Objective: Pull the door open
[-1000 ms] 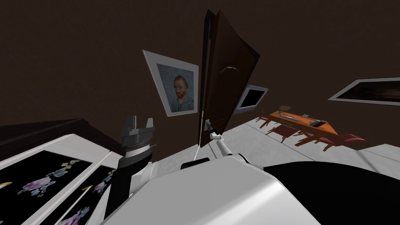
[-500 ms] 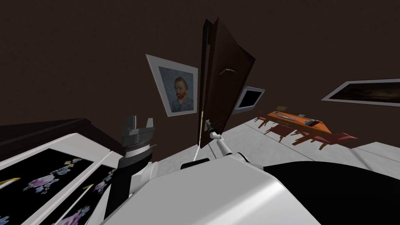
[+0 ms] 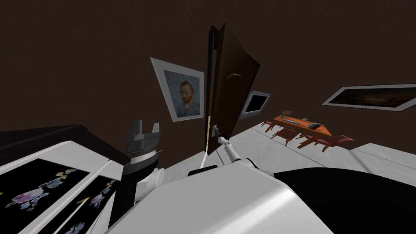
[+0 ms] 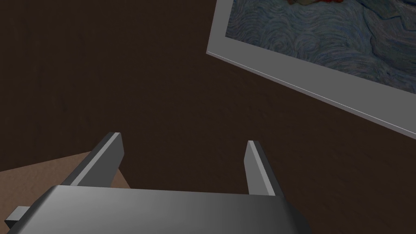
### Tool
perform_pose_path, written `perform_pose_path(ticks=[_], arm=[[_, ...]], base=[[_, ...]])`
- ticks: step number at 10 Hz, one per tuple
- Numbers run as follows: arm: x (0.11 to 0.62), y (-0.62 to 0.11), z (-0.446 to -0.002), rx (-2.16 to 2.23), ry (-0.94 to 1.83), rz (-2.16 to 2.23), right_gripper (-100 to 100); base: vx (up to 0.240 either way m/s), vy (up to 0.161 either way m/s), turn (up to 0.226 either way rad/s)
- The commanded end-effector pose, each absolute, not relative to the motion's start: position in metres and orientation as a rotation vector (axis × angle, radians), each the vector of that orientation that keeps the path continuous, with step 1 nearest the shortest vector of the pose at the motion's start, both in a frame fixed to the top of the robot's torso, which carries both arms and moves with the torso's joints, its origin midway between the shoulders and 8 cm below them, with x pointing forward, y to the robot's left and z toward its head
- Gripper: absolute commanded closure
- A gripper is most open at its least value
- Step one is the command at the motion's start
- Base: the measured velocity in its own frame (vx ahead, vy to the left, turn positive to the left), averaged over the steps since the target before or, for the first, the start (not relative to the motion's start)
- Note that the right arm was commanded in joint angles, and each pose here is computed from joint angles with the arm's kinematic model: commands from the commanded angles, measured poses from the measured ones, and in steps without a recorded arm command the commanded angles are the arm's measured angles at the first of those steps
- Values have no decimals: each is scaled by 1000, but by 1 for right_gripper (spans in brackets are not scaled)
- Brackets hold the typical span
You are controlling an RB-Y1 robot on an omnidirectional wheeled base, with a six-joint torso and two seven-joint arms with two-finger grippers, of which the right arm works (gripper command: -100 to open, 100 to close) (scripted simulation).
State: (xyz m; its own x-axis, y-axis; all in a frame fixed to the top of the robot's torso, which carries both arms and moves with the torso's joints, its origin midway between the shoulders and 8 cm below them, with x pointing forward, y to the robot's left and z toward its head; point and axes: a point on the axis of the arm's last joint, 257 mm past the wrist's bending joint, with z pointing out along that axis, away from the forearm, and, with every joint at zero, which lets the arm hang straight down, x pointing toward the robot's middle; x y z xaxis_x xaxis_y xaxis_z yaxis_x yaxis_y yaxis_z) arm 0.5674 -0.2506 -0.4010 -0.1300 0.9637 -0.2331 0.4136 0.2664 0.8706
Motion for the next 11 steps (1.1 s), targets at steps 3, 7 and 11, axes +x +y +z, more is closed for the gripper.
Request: perform_pose_path(ticks=[3, 7, 11], arm=[[551, -272, -420, 1370, 1685, 815, 100], [547, -261, -427, 1446, 1690, 871, 100], [548, -259, -426, 1485, 1663, 907, 100]], base=[[-11, -4, -7], [-4, -1, -25], [-1, -3, -5]])
